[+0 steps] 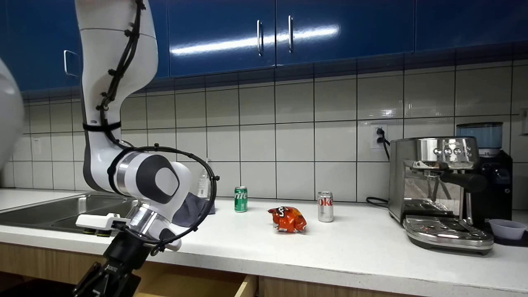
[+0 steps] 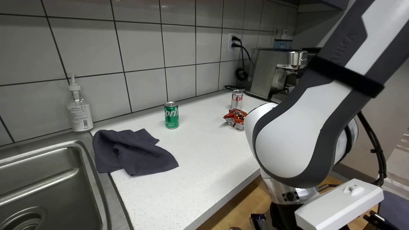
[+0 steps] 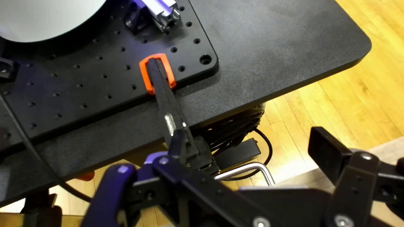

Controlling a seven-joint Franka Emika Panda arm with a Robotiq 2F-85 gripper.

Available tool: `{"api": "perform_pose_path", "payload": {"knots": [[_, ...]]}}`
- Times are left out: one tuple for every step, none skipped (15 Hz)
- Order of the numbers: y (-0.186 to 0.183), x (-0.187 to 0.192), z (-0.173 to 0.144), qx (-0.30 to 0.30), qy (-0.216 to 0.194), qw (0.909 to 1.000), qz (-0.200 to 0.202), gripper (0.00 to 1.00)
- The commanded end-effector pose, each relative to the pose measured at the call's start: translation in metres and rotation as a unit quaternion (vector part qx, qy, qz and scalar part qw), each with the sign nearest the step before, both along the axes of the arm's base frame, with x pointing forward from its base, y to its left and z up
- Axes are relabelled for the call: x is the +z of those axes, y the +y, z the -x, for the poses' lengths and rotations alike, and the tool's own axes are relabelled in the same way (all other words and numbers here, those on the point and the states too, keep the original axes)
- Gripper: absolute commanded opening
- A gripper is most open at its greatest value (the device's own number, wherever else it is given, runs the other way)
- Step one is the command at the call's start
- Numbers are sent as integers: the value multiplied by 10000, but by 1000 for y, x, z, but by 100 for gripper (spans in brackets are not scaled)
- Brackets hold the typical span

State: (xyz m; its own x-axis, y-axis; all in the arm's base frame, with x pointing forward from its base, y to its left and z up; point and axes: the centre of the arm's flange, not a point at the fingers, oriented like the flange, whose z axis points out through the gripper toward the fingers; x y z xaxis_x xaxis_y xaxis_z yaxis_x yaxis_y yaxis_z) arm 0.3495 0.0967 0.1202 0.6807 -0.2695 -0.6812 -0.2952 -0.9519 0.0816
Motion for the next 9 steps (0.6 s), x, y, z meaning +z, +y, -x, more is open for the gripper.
{"api": "perform_pose_path", "payload": {"knots": [[-3, -11, -12, 187, 35, 9997, -137, 100], [-3, -14, -14, 256, 62, 9995, -154, 100], [-3, -18, -17, 342, 84, 9993, -155, 100], [-3, -21, -20, 385, 74, 9991, -171, 100], [-4, -23, -25, 430, 11, 9990, -130, 100], [-4, -26, -29, 457, -27, 9989, -74, 100], [-5, -28, -35, 501, -111, 9987, -37, 100], [-5, -28, -40, 527, -200, 9984, 0, 100], [-5, -27, -45, 550, -294, 9981, 24, 100]]}}
